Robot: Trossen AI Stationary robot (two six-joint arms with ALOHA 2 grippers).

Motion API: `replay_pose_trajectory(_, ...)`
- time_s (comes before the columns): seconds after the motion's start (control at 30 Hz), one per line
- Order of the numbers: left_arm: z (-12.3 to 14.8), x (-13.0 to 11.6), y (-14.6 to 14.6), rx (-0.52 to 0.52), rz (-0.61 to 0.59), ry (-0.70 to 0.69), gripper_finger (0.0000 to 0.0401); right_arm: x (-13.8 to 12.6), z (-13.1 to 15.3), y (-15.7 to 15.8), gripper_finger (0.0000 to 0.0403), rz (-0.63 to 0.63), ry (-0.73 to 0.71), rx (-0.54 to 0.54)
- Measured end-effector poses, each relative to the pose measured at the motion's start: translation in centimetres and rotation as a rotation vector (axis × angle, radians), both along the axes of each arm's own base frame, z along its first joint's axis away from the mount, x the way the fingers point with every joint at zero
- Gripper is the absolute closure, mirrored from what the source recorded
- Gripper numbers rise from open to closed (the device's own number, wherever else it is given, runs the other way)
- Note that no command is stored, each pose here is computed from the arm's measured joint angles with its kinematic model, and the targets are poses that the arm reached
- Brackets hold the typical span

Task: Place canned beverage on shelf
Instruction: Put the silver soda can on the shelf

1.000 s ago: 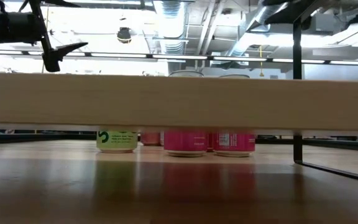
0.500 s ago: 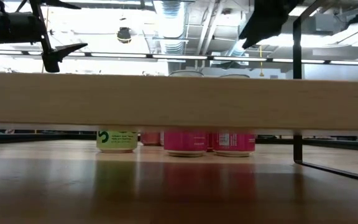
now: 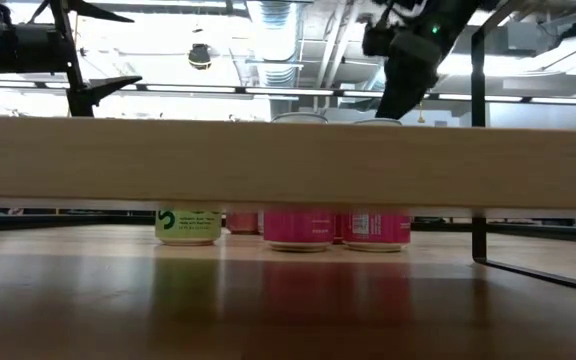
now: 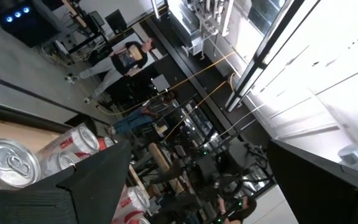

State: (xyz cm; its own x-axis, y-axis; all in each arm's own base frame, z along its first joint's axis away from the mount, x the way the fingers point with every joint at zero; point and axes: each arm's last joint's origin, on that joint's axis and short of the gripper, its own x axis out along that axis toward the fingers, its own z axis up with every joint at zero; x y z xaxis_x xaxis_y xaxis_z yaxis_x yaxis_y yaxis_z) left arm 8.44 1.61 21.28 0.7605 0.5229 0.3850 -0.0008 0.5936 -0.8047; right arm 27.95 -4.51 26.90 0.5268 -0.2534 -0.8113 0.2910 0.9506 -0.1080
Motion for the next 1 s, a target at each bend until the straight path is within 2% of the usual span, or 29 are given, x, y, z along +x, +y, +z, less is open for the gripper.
replay_pose_trajectory(0.33, -0.3, 0.1, 0.0, -0.006, -0.002, 0.030, 0.0038, 1.5, -2.6, -1.2, 0.0137, -0.010, 0.093, -0.001)
replay_pose_trajectory(0.67, -0.4, 0.1, 0.0, -0.014, 0.014, 0.039, 0.0038, 2.1, -3.4, -1.4, 0.0139, 0.006, 0.111, -0.011)
replay_pose_trajectory(1.0, -0.5, 0.2, 0.1, -0.017, 0.019, 0.049, 0.0038, 1.9, -3.5, -1.7, 0.0194, -0.036, 0.112, 0.011)
